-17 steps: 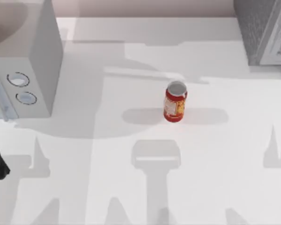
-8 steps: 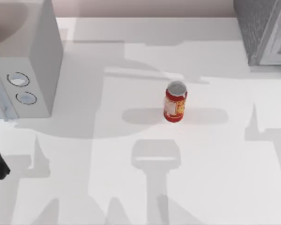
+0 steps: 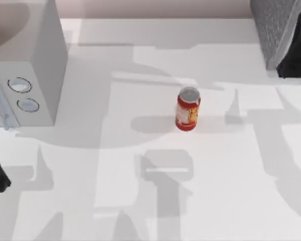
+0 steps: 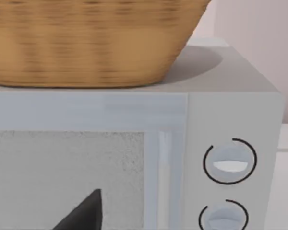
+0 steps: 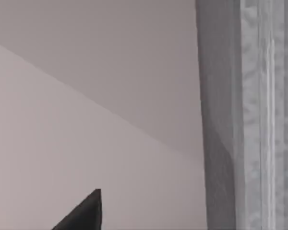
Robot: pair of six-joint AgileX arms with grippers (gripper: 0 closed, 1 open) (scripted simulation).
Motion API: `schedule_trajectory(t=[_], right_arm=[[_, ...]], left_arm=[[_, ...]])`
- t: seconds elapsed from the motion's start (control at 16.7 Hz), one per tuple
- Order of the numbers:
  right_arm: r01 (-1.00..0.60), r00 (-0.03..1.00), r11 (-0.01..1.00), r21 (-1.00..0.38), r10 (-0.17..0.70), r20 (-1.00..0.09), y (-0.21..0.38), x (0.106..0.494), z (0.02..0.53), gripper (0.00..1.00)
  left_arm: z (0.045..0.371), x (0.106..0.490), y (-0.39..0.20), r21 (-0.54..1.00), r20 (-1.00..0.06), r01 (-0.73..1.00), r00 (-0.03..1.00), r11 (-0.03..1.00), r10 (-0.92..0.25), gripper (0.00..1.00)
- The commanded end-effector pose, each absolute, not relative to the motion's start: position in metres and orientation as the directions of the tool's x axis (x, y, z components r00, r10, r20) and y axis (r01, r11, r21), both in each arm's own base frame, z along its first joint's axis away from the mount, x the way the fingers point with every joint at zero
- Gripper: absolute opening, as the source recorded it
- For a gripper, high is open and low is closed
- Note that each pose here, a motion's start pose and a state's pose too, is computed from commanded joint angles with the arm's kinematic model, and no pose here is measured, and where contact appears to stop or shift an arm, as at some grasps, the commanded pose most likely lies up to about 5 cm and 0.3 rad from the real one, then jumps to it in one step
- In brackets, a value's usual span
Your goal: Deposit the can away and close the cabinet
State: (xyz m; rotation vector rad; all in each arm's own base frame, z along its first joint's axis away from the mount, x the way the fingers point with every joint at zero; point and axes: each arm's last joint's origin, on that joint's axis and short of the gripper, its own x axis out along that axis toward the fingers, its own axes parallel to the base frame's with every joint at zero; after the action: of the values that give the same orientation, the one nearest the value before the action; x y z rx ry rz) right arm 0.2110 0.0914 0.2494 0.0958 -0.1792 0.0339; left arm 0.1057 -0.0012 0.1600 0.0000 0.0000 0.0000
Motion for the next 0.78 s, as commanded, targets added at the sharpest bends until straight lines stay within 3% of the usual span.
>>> schedule_trajectory(t=[0.42,0.78], right_arm=[[-0.027,0.996,0.997,0.077,0.021,0.086,0.176,0.258,0.18,1.0],[-0.007,0.999,0.999,0.042,0.006,0.033,0.231,0.26,0.098,1.0]], left_arm=[[0.16,0.106,-0.001,0.0,0.0,0.0,1.0,1.0,0.0,1.0],[0.16,0.106,-0.001,0.0,0.0,0.0,1.0,1.0,0.0,1.0]])
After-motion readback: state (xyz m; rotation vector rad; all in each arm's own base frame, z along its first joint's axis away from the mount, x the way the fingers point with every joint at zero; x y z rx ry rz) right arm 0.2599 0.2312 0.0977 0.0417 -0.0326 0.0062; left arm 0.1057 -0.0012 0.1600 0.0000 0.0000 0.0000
